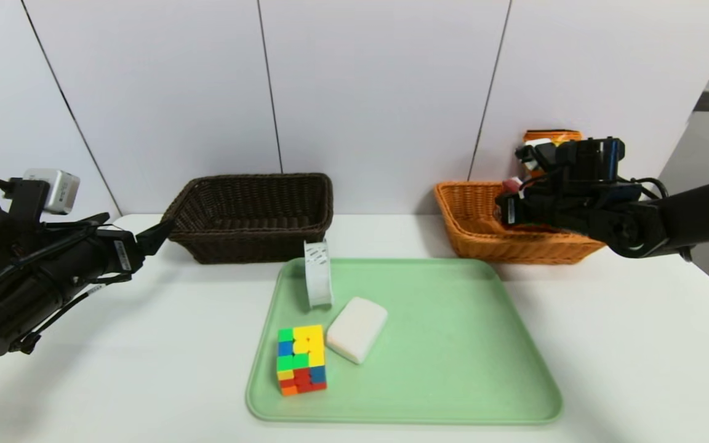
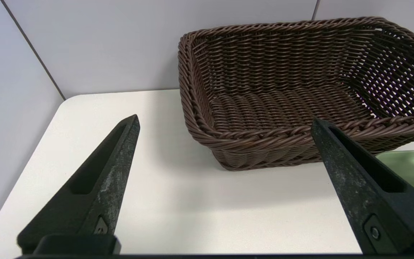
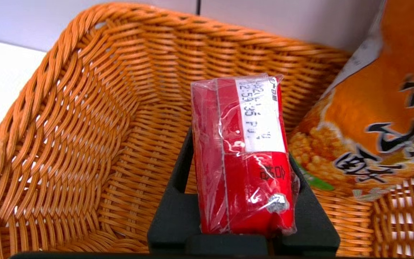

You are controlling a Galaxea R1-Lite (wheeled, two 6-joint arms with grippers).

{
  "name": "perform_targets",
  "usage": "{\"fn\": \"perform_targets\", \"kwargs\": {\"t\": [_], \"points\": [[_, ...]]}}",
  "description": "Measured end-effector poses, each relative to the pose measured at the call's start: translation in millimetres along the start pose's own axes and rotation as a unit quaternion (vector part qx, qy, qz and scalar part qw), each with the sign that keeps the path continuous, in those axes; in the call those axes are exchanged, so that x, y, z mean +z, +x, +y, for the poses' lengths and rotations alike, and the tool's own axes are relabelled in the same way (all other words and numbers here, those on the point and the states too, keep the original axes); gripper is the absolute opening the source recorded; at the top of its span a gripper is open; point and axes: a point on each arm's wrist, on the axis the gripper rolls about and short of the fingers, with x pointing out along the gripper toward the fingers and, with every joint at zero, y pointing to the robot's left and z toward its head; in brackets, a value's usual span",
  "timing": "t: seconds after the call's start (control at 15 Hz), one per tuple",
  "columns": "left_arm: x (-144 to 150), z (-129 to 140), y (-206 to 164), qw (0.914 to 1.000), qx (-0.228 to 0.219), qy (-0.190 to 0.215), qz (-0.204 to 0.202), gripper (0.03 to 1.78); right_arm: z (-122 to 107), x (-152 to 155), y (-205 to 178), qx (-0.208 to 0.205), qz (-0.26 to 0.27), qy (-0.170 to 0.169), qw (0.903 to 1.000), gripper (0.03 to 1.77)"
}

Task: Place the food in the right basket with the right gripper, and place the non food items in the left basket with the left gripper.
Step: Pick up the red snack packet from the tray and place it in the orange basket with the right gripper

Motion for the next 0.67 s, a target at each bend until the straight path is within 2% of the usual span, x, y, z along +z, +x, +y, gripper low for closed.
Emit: {"fn": "perform_targets", "kwargs": {"t": [0.2, 0.47, 0.67], "points": [[-0.4, 0.2, 0.4, 1.0000, 0.000, 0.000, 0.001, 1.69, 0.8, -4.9, 3.8, -0.003, 0.007, 0.001, 1.0000, 0.39], [-0.6, 0.1, 0.5, 1.0000, 0.000, 0.000, 0.001, 1.69, 0.3, -3.2, 9.8, -0.014, -0.028, 0.000, 0.9995, 0.39], [-0.6, 0.1, 0.5, 1.0000, 0.000, 0.000, 0.001, 1.69, 0.7, -5.3, 11.4, -0.014, -0.025, -0.001, 0.9996, 0.39]]}}
